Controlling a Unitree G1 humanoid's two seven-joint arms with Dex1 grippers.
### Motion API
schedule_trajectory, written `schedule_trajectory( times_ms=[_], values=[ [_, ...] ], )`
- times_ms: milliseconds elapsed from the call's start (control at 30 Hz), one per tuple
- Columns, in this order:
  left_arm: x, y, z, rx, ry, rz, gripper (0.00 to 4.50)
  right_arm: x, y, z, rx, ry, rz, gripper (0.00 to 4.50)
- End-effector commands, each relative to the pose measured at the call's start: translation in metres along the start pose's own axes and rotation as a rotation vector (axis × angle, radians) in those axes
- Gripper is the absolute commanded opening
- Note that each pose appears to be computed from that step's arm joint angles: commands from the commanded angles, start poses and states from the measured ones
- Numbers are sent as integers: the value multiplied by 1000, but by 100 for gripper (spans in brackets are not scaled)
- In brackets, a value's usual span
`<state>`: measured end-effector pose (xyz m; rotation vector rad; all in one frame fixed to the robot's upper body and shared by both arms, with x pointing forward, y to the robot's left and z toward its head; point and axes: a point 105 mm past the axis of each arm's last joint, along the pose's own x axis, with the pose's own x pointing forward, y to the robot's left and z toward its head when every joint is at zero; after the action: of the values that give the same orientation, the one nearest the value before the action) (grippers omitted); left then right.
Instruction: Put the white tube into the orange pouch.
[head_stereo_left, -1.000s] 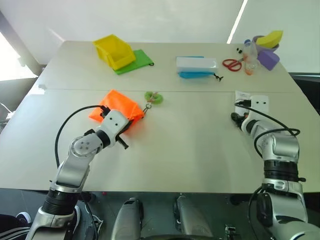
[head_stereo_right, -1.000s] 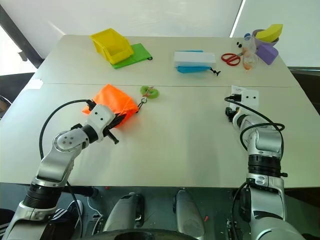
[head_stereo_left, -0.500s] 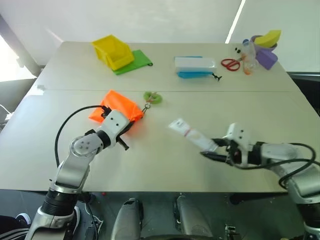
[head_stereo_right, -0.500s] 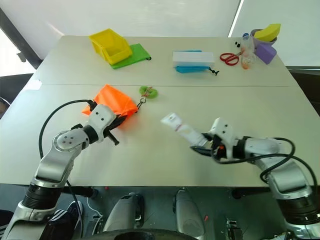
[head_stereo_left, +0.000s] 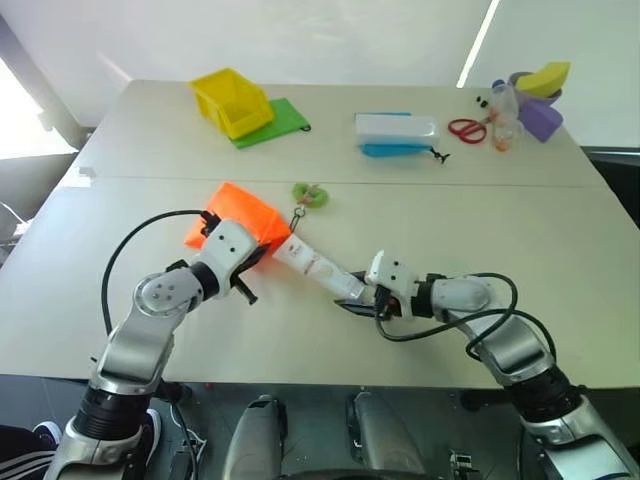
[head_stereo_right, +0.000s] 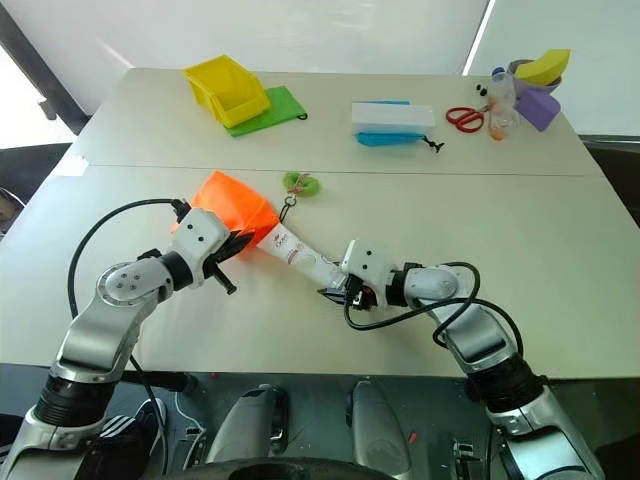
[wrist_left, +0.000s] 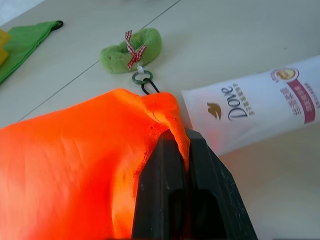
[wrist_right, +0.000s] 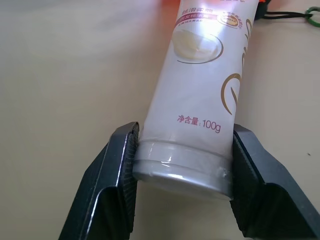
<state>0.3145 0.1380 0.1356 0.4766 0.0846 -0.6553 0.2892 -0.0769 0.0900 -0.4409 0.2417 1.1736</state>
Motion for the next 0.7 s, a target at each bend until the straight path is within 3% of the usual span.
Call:
schedule_trajectory(
  times_ms=[33,233,567,700],
  values=[
    [-7,4,15,31,-44,25,0,3,9,13,1,-51,66,180],
    [-9,-5,13,17,-32,-18,0,16,5,32,-12,-127,75,180],
    [-8,-5,13,8,-31,-39,0,54,0,38,-133,-93,121,180],
    [-7,-6,14,10,-34,-40,0,67,-1,53,-131,-143,125,180]
  ],
)
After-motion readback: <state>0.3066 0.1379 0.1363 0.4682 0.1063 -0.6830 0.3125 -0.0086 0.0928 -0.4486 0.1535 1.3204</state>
